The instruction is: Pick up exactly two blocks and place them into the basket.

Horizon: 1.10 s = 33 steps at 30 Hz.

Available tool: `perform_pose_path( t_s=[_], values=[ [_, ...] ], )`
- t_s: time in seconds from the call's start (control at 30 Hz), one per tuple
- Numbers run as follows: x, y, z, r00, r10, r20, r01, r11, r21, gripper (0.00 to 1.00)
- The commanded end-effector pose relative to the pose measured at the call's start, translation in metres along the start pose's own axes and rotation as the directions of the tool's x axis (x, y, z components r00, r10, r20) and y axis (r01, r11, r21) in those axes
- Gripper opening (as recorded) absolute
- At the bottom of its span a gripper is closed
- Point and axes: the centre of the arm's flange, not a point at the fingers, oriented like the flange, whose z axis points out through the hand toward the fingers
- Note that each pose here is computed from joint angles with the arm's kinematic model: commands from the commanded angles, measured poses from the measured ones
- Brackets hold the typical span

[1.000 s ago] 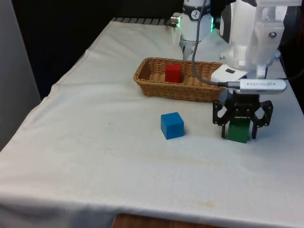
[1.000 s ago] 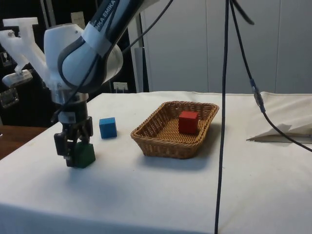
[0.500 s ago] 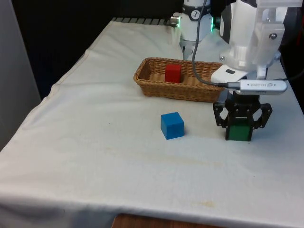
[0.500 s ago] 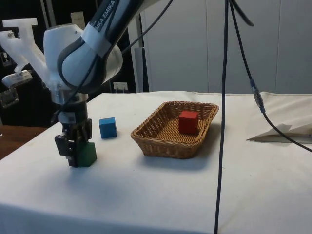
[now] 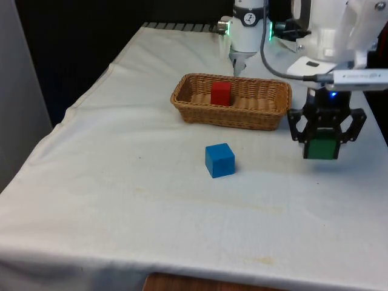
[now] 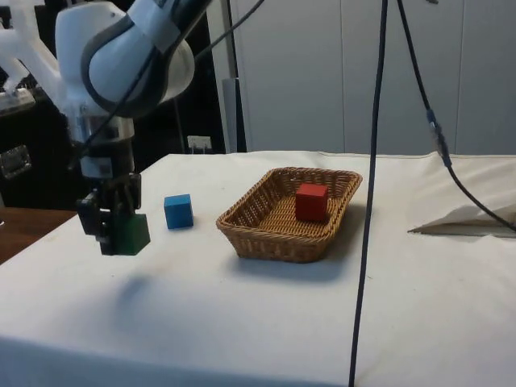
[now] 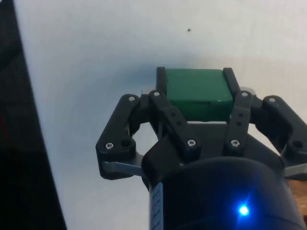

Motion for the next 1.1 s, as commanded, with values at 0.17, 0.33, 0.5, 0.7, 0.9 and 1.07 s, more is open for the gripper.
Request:
perform_pose_path(
  t_s=[0.17, 0.33, 0.5, 0.7, 0.9, 1.07],
  values=[
    [-0.009, -0.006, -0.028, 0.9998, -0.019, 0.007, 0.019, 0.9998, -0.005, 0.03],
    [-0.017, -0.004, -0.042, 0.9995, -0.030, 0.001, 0.030, 0.9995, -0.010, 0.03],
    [-0.028, 0.004, -0.058, 0.9989, -0.046, -0.009, 0.046, 0.9987, -0.020, 0.03],
    [-0.039, 0.015, -0.069, 0.9983, -0.058, -0.009, 0.058, 0.9979, -0.029, 0.03],
    [-0.047, 0.024, -0.076, 0.9976, -0.069, -0.006, 0.068, 0.9971, -0.033, 0.03],
    [-0.060, 0.037, -0.084, 0.9972, -0.075, -0.003, 0.075, 0.9965, -0.037, 0.03]
  ],
)
